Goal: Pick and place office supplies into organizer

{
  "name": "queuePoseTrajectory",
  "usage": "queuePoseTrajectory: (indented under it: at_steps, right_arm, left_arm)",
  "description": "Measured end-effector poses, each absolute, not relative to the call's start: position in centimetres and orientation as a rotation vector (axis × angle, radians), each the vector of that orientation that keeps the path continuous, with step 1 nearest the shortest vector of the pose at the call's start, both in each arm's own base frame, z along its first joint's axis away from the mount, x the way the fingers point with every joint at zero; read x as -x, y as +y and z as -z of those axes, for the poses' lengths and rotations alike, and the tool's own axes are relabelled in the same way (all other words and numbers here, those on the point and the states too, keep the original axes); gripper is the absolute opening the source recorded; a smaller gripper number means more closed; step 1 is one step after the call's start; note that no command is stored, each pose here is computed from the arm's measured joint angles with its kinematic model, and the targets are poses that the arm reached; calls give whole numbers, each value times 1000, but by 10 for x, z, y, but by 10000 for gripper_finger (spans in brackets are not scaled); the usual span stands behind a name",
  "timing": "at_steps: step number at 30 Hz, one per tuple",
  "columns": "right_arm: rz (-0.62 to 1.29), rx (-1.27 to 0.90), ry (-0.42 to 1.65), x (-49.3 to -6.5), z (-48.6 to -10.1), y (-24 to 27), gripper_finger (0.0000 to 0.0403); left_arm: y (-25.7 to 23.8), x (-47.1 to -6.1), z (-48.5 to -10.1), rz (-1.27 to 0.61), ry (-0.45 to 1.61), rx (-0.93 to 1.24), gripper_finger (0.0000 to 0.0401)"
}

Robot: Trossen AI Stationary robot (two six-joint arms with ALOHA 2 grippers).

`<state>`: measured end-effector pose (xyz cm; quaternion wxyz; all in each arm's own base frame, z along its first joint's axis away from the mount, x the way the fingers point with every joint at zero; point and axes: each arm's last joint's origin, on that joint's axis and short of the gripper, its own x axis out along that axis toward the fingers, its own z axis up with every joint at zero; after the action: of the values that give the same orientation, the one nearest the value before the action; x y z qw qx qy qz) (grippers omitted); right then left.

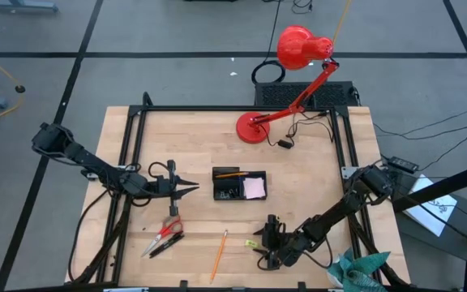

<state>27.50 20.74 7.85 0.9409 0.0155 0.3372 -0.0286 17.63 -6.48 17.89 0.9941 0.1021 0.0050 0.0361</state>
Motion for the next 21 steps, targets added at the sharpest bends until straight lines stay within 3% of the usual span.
queuePoseTrajectory:
  at_steps: [21]
  right_arm:
    - [120,143,803,-266,-68,195,180]
  left_arm:
    - [-65,-176,-179,-72,10,-200,47]
